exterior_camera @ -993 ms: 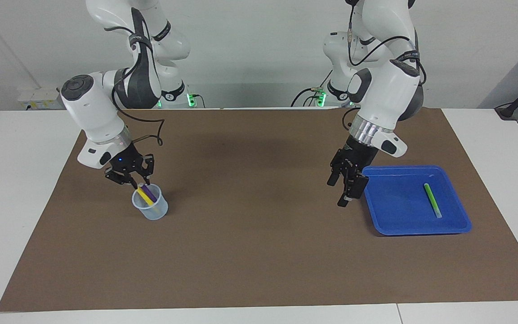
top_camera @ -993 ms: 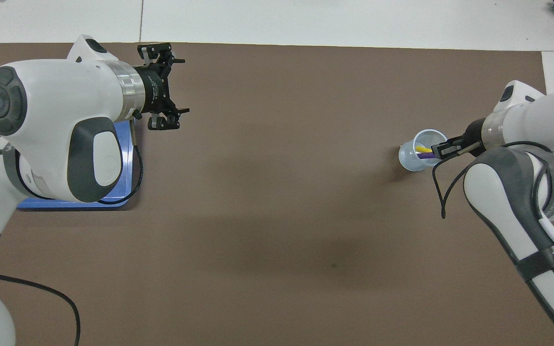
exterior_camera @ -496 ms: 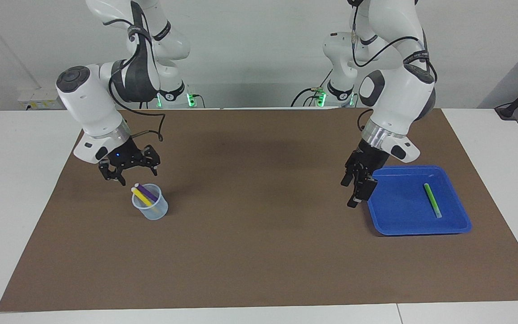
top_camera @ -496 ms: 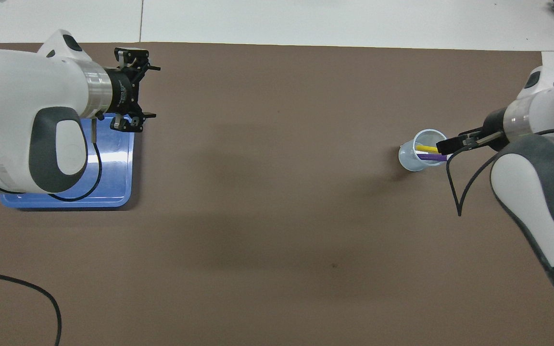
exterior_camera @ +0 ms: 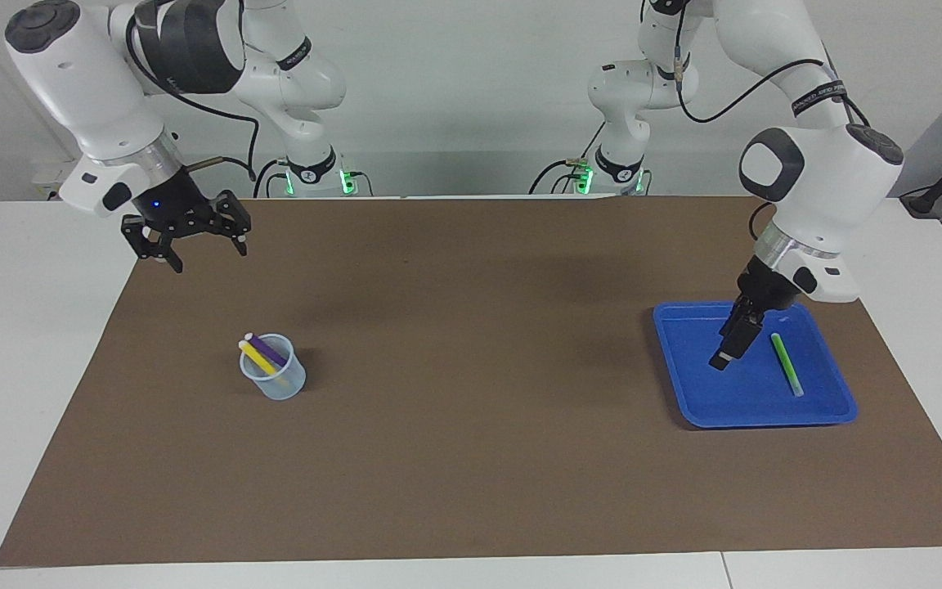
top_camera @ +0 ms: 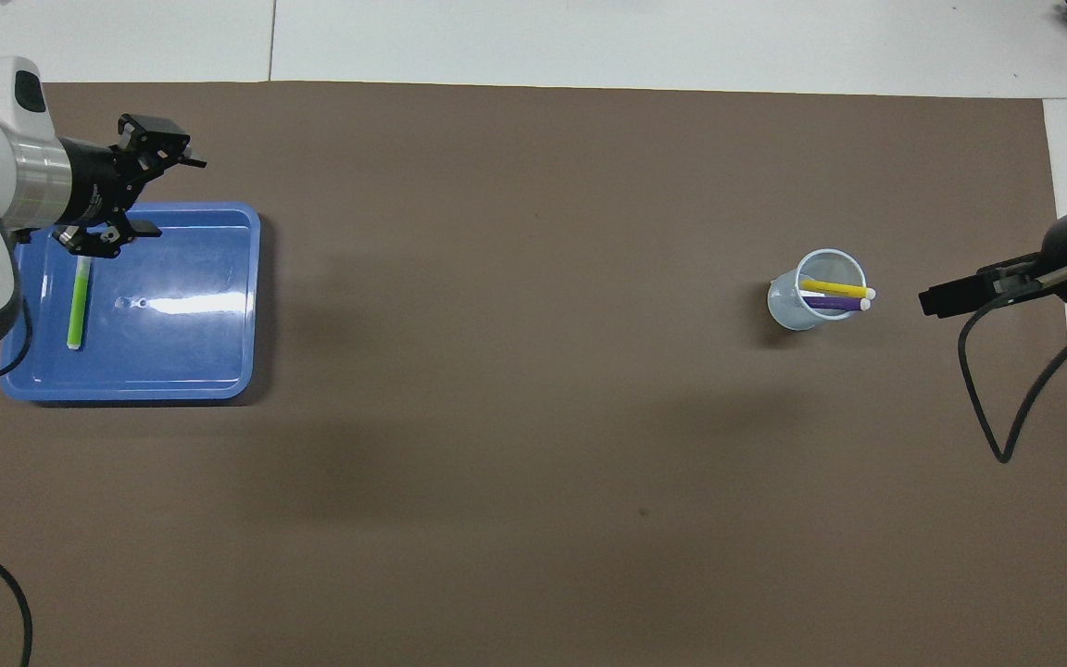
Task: Transfer and insert pens with both arms
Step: 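Lower the left gripper onto the green pen in the tray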
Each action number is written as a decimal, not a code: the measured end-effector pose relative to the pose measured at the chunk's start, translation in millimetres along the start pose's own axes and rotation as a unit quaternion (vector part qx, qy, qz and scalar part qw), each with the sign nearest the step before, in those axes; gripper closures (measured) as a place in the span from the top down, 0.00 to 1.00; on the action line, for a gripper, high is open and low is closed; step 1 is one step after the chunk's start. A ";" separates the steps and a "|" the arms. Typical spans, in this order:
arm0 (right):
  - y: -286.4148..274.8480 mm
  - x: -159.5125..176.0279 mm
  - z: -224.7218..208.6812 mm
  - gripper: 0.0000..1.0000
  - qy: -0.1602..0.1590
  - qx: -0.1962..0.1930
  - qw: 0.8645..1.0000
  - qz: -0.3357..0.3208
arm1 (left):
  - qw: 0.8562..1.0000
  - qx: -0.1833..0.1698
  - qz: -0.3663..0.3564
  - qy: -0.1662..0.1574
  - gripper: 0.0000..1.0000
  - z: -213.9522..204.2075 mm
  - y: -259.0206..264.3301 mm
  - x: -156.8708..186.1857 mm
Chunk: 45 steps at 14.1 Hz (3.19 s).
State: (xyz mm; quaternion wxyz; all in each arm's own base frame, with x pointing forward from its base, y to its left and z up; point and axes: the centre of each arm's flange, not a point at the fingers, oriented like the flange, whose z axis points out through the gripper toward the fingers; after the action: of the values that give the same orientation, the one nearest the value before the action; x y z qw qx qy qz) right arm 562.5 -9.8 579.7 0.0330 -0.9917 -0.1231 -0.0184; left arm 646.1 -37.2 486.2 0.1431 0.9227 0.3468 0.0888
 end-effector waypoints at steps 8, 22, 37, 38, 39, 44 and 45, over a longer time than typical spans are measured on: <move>-1.2 -0.9 3.7 1.00 -0.004 0.000 1.000 0.010 | 0.951 0.106 0.288 0.029 1.00 6.0 -61.9 52.3; 15.9 -17.3 0.2 1.00 -0.028 0.006 0.999 0.030 | 0.882 0.133 0.452 -0.021 1.00 124.3 -169.1 118.3; 14.5 -19.5 0.9 1.00 -0.031 0.007 0.999 0.030 | 0.882 0.131 0.451 -0.044 0.46 141.9 -192.7 103.2; 14.5 -19.5 1.2 1.00 -0.031 0.007 0.999 0.030 | 0.882 0.131 0.451 -0.043 0.36 140.5 -192.1 103.2; 14.5 -19.6 1.4 1.00 -0.031 0.007 0.999 0.030 | 0.882 0.131 0.451 -0.044 0.36 140.8 -192.2 102.9; 13.7 -19.8 2.0 1.00 -0.032 0.007 0.999 0.029 | 0.881 0.132 0.452 -0.043 0.18 138.6 -190.6 102.0; 13.6 -19.8 2.2 1.00 -0.032 0.007 0.999 0.029 | 0.881 0.132 0.453 -0.045 0.18 138.1 -189.0 101.8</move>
State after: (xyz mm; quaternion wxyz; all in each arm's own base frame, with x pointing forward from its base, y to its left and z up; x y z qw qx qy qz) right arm 546.7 -27.6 575.9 0.0366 -0.9946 -0.0954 0.0152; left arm 642.0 138.3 300.9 -0.0201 0.9925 -0.1072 0.0553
